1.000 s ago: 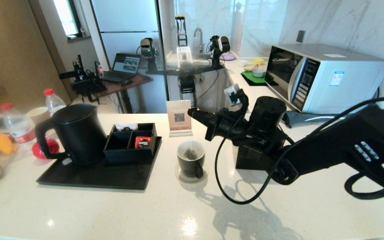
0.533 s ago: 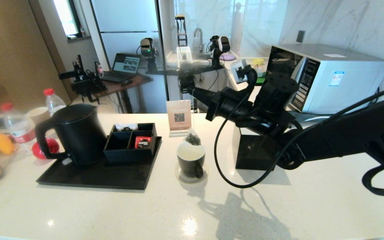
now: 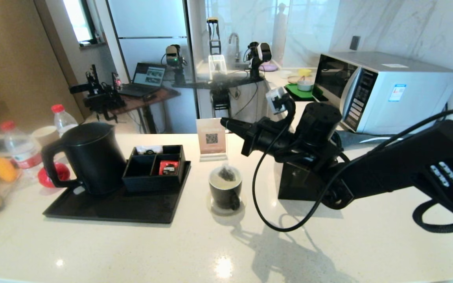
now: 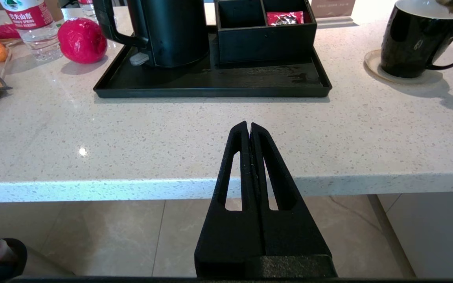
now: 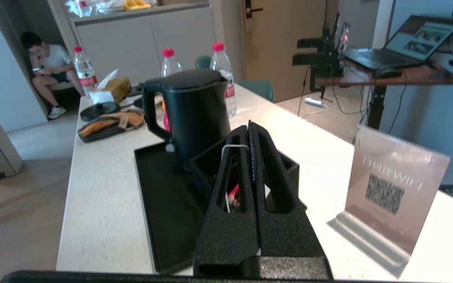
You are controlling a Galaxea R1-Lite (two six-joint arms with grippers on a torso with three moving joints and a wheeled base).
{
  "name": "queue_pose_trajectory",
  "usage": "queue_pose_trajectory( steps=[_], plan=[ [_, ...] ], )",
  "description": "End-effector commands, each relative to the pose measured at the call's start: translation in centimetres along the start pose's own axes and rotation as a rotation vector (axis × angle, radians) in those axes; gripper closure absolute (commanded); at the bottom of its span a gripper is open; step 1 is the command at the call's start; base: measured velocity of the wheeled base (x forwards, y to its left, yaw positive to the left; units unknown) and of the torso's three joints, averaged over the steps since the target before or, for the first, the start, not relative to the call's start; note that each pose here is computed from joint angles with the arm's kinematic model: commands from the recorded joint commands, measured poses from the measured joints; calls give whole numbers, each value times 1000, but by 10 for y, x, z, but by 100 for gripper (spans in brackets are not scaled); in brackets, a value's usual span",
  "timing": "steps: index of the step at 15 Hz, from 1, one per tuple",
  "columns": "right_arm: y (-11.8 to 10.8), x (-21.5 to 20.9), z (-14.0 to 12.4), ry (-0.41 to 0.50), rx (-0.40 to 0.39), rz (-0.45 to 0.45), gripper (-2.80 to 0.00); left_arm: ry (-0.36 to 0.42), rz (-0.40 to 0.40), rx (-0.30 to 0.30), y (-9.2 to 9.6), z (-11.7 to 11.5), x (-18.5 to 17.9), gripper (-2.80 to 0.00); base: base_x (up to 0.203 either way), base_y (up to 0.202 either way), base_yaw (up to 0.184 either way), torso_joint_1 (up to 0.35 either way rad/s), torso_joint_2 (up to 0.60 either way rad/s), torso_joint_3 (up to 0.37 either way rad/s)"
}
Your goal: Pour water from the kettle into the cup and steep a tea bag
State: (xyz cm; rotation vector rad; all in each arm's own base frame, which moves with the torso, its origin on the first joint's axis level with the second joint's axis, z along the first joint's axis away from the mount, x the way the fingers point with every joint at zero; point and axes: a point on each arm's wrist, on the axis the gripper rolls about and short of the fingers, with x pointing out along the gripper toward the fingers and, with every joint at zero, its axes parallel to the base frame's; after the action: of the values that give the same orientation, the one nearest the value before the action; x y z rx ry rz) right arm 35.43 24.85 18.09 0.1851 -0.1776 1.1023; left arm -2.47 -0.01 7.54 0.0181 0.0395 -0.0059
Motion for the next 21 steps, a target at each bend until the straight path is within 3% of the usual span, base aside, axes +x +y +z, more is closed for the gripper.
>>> queue_pose_trajectory(
  steps=[1,6,10,13,18,21],
  plan=[
    [0,-6,-24,43,24,-3,0,0,-1,0,0,0,0,0,0,0,0,0,0,0],
    [7,-24,-68,128,73,-6,0,0,1,0,0,0,0,0,0,0,0,0,0,0],
    [9,-21,-77,143,82,1,0,0,0,0,0,0,0,0,0,0,0,0,0,0],
    [9,-16,-62,100,59,6,0,0,-1,0,0,0,0,0,0,0,0,0,0,0],
    [16,-11,-8,-13,-1,25,0,0,0,0,0,0,0,0,0,0,0,0,0,0],
    [20,-16,3,-27,-8,26,0,0,-1,0,0,0,0,0,0,0,0,0,0,0]
  ],
)
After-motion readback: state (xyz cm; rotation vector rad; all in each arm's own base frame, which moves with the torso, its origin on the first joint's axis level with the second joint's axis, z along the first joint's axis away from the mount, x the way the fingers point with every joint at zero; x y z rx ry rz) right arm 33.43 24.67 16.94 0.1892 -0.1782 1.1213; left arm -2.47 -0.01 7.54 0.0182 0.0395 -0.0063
